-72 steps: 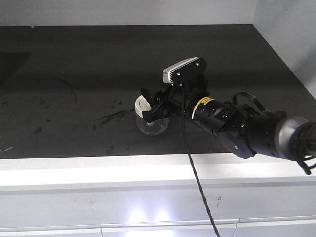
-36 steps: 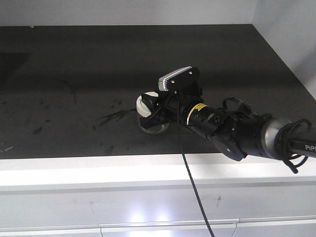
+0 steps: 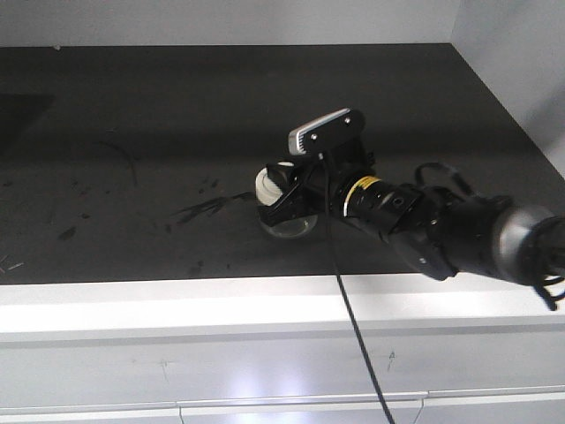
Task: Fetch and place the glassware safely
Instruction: 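Lift the jar with the right gripper and pull it toward the robot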
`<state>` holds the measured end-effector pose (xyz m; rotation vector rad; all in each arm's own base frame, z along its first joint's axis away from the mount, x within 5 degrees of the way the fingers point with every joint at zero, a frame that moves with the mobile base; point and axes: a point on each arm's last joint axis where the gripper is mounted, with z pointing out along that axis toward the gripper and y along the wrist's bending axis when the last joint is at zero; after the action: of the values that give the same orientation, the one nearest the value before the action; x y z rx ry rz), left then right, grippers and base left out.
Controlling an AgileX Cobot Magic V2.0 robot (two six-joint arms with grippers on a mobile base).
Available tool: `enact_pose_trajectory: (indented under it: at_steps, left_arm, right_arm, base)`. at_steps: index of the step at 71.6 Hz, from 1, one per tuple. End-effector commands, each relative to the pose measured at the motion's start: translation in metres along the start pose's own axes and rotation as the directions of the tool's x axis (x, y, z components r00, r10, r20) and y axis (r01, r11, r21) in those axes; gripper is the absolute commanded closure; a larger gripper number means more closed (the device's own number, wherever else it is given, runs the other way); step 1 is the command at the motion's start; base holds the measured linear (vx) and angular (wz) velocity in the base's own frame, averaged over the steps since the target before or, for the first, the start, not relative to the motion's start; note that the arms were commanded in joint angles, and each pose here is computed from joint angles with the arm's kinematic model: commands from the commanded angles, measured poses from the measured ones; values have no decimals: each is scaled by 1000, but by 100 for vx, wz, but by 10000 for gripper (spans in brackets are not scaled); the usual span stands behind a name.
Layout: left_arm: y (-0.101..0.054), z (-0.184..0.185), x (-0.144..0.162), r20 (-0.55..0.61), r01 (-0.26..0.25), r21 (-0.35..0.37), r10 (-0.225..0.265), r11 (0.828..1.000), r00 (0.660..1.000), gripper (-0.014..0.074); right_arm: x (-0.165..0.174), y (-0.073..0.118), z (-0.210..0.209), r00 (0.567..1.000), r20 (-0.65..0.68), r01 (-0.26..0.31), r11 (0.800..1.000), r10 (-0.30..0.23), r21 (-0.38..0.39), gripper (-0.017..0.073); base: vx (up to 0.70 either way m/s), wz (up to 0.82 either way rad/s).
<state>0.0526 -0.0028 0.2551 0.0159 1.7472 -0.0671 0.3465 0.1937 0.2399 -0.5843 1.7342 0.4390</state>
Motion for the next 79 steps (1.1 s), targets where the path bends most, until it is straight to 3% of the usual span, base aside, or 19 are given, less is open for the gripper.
enact_pose_trajectory:
  at_steps: [1, 8, 17, 30, 40, 62, 79]
  left_arm:
    - [-1, -2, -13, 80, 8, 15, -9, 1000, 997, 601]
    - [-1, -2, -13, 80, 8, 15, -9, 1000, 997, 601]
    - [-1, -2, -13, 80, 8, 15, -9, 1000, 997, 601]
    - [-1, -2, -13, 80, 8, 15, -9, 1000, 997, 601]
    - [-1, -2, -13, 80, 8, 15, -9, 1000, 997, 601]
    - [-1, -2, -13, 80, 8, 15, -9, 1000, 997, 601]
    - [-1, -2, -13, 80, 8, 15, -9, 1000, 997, 601]
  right_arm:
    - [-56, 2, -29, 983, 179, 31, 1000, -30, -3, 561]
    - [-73, 3, -49, 982, 186, 37, 999, -39, 13, 560]
    - [-87, 11, -84, 966, 246, 85, 996, -83, 2, 560]
    - [-70, 23, -135, 966, 248, 92, 995, -80, -36, 560]
    - [-48, 34, -171, 968, 228, 128, 989, -107, -77, 560]
    - [9, 54, -237, 966, 255, 76, 984, -33, -162, 560]
    - [24, 56, -253, 964, 266, 48, 987, -6, -151, 560]
  base:
    - [0, 0]
    - [0, 0]
    - [0, 0]
    - [0, 0]
    - [0, 0]
    - [0, 0]
    - [0, 0]
